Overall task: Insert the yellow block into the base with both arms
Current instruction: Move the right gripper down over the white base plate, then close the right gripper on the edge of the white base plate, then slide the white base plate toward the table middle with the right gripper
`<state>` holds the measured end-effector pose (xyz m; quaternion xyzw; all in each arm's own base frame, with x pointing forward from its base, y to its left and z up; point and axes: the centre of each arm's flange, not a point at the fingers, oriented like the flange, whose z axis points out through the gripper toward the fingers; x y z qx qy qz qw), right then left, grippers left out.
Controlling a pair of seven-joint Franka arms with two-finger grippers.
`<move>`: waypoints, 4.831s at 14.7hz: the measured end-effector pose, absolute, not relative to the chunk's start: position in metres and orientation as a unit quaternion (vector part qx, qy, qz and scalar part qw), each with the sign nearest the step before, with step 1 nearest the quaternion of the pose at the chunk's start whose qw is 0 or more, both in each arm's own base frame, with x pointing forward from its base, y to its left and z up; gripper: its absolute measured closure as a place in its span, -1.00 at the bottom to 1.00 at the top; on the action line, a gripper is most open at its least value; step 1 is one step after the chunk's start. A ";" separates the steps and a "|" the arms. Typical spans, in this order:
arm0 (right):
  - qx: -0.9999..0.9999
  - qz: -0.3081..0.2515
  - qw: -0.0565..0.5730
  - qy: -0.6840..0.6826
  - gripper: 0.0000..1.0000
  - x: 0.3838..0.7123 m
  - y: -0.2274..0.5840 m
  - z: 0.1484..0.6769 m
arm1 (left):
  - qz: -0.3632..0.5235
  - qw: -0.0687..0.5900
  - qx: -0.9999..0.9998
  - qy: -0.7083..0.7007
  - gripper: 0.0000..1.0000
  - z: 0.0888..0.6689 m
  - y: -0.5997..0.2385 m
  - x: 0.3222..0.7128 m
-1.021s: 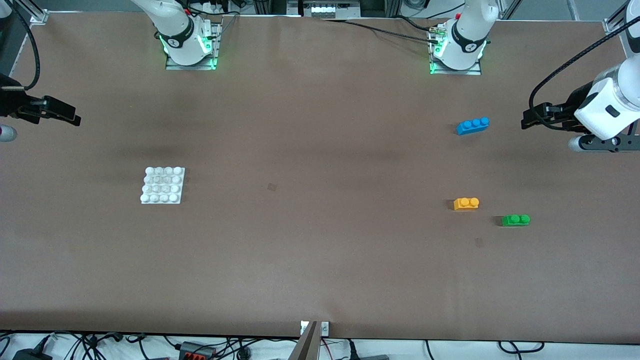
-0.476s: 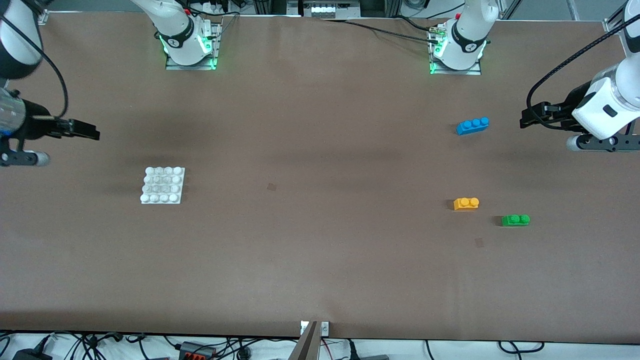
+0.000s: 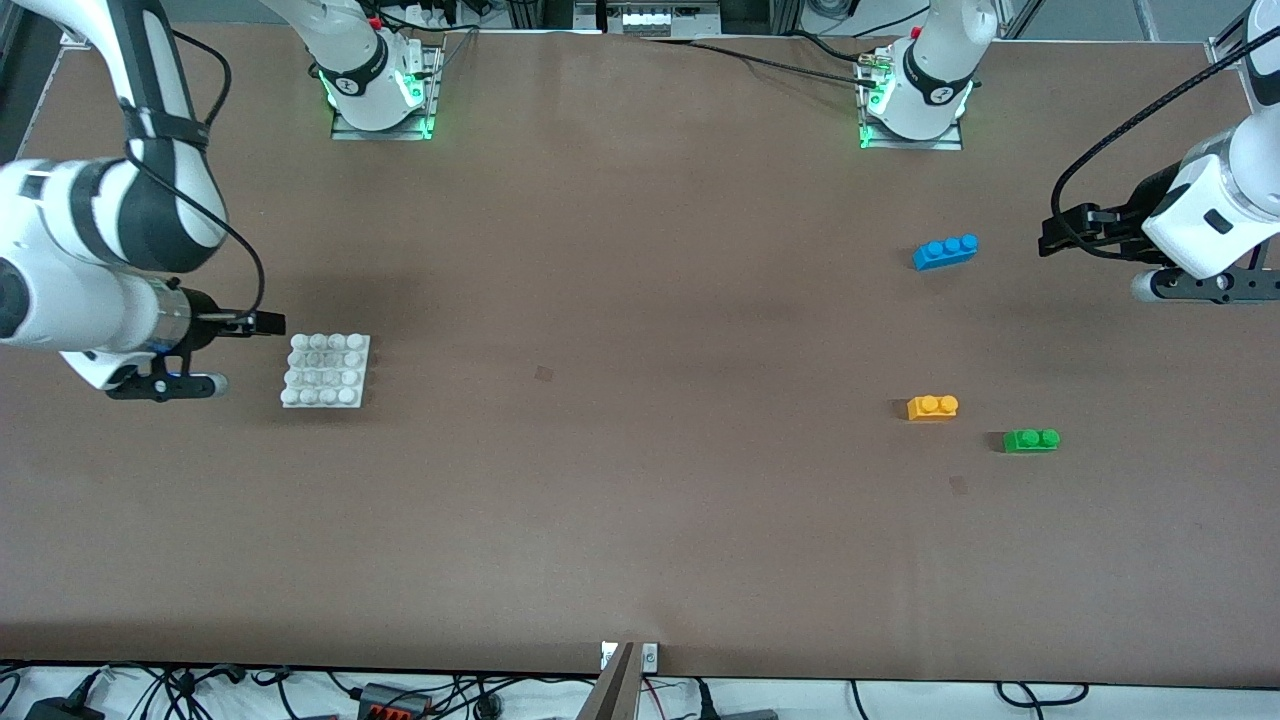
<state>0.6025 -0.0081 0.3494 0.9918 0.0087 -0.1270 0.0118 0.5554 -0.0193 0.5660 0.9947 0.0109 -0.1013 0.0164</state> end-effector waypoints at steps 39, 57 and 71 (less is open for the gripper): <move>0.999 0.004 -0.002 0.034 -0.26 0.570 0.047 0.192 | -0.102 0.016 0.995 0.010 -1.00 0.566 -0.020 0.555; 0.996 0.037 -0.077 -0.022 -0.27 0.555 0.398 0.181 | -0.102 0.016 0.995 0.010 -1.00 0.566 -0.020 0.555; 0.989 0.034 -0.144 0.032 -0.30 0.521 0.510 0.183 | -0.106 0.016 0.994 0.010 -1.00 0.566 -0.020 0.554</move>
